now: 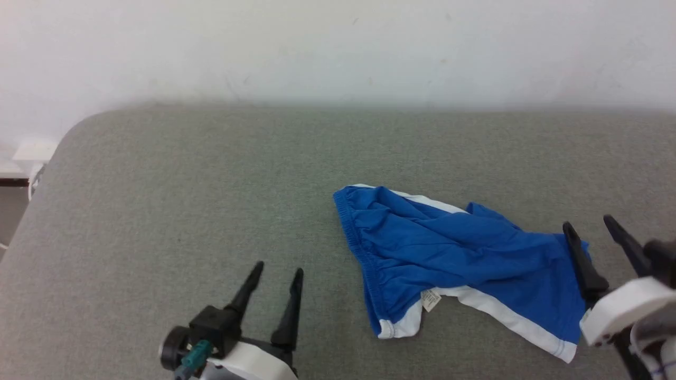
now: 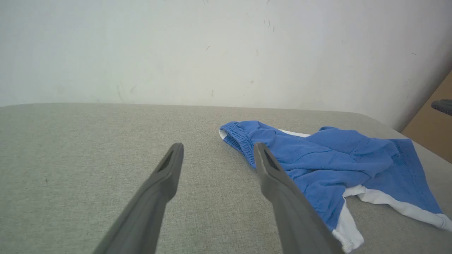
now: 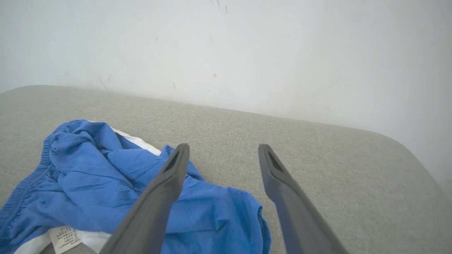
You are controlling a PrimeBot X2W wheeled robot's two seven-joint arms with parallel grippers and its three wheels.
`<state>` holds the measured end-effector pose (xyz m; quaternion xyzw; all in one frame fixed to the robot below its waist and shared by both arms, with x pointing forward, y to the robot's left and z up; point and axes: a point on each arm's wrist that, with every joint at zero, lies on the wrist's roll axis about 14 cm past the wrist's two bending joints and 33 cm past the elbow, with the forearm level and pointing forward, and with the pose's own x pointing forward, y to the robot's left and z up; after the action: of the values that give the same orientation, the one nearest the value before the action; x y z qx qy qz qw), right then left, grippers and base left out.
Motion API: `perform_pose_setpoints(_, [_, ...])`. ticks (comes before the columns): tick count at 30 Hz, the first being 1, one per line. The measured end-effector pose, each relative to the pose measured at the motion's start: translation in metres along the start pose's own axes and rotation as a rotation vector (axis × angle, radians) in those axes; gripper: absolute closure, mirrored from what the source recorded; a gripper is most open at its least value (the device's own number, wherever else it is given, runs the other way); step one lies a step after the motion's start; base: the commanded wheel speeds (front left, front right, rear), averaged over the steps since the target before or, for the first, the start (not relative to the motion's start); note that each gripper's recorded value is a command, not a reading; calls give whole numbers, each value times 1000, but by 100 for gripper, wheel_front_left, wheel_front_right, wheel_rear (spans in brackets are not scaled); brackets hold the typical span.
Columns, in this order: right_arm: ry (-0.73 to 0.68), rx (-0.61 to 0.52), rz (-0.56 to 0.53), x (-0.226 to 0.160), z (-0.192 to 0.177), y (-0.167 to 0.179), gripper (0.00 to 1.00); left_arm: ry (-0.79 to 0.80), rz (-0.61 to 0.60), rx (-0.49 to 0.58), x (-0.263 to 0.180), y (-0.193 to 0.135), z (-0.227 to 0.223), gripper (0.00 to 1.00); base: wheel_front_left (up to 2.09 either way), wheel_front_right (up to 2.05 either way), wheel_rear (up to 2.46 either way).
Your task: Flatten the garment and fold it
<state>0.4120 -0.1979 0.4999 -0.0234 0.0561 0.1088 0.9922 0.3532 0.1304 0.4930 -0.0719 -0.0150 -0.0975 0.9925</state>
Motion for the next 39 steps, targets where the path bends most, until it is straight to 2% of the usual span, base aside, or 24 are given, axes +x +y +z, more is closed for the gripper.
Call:
perform_pose_setpoints(4, [-17,92,-77,-27,-16,0,0,83,-87,-77,-1,-31,-23,0,0,0,0])
perform_pose_setpoints(7, [56,29,-137,-49,-39,-17,0,217,-217,-88,-6,-66,-47,0,0,0,0])
perform_pose_setpoints(11, [47,84,-221,-61,-44,-30,0,389,-335,-83,-12,-92,-68,0,0,0,0])
perform_pose_setpoints(18, [59,120,-276,-72,-52,-34,0,587,-432,-56,-18,-111,-87,0,0,0,0])
perform_pose_setpoints(27, [119,142,-312,-79,-72,-38,0,608,-481,-43,-6,-122,-91,0,0,0,0])
perform_pose_setpoints(36, [154,148,-317,-77,-83,-39,0,641,-461,-49,0,-117,-103,0,0,0,0])
perform_pose_setpoints(37, [156,148,-314,-76,-84,-39,0,639,-460,-57,0,-118,-103,90,0,0,0])
perform_pose_setpoints(38, [160,147,-308,-74,-84,-37,0,636,-459,-61,0,-118,-104,100,0,0,0])
perform_pose_setpoints(39, [163,147,-300,-73,-85,-35,0,637,-457,-62,0,-117,-104,100,0,0,0])
